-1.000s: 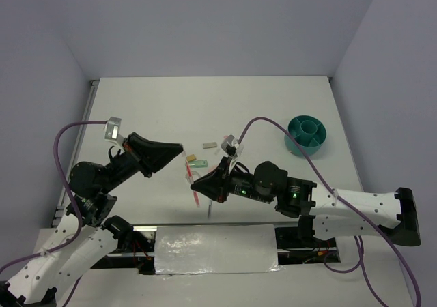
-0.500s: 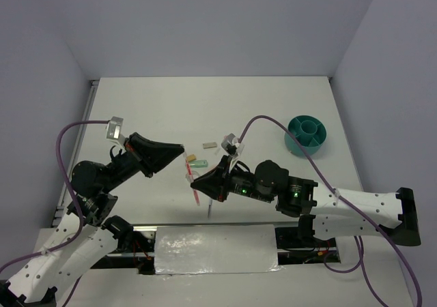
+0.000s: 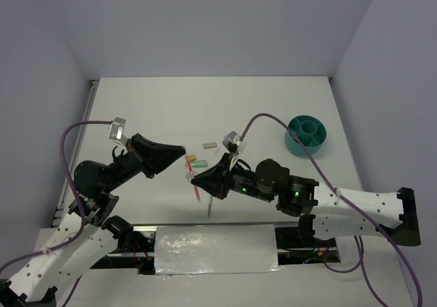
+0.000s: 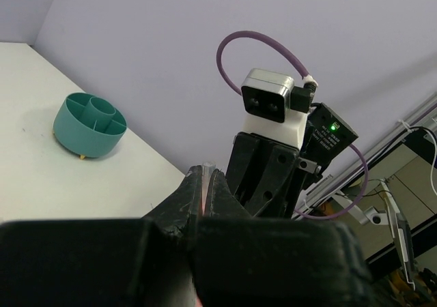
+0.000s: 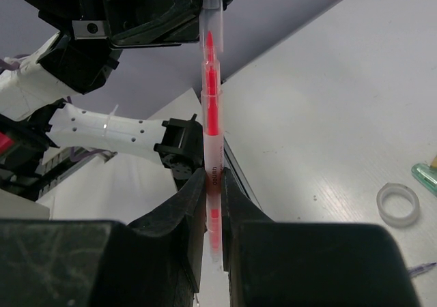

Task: Sort the stationery into containers
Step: Close the pen cap on the pen.

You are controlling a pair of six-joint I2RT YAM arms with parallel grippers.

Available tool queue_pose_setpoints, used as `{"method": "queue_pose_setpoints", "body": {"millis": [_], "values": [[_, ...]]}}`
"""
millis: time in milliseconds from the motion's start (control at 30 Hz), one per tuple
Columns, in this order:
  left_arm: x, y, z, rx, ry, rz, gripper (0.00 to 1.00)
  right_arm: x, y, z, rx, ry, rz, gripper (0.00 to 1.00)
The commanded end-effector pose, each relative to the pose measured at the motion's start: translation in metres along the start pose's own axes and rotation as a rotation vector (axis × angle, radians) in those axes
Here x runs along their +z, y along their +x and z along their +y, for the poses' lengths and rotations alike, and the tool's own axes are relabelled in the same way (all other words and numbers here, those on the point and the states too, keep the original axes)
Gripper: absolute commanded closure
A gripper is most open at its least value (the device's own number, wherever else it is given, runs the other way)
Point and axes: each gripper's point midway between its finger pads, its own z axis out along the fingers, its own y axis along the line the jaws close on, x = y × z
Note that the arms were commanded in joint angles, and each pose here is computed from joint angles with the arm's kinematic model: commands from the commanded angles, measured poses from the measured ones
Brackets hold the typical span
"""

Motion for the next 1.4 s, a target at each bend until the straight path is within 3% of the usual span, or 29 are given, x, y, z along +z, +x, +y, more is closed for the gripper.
{"method": "queue_pose_setpoints", "body": {"millis": [0, 333, 1233, 1367], "values": [[-0.001, -0.002, -0.011, 0.027, 0.058, -0.008, 1.00, 0.002, -0.029, 0.012, -0.013, -0.017, -0.072, 1.00], [-0.001, 0.006, -0.008, 0.015, 0.062, 0.026, 1.00, 0.006, -0.050, 0.011, -0.085, 0.018, -0.109, 1.00], [-0.009, 0.055, 0.033, 0.026, -0.046, 0.198, 1.00, -0.006, -0.178, 0.054, -0.236, -0.077, -0.329, 1.00], [-0.011, 0.058, 0.037, 0.023, -0.060, 0.202, 1.00, 0.003, -0.158, 0.054, -0.245, -0.119, -0.281, 1.00]]}}
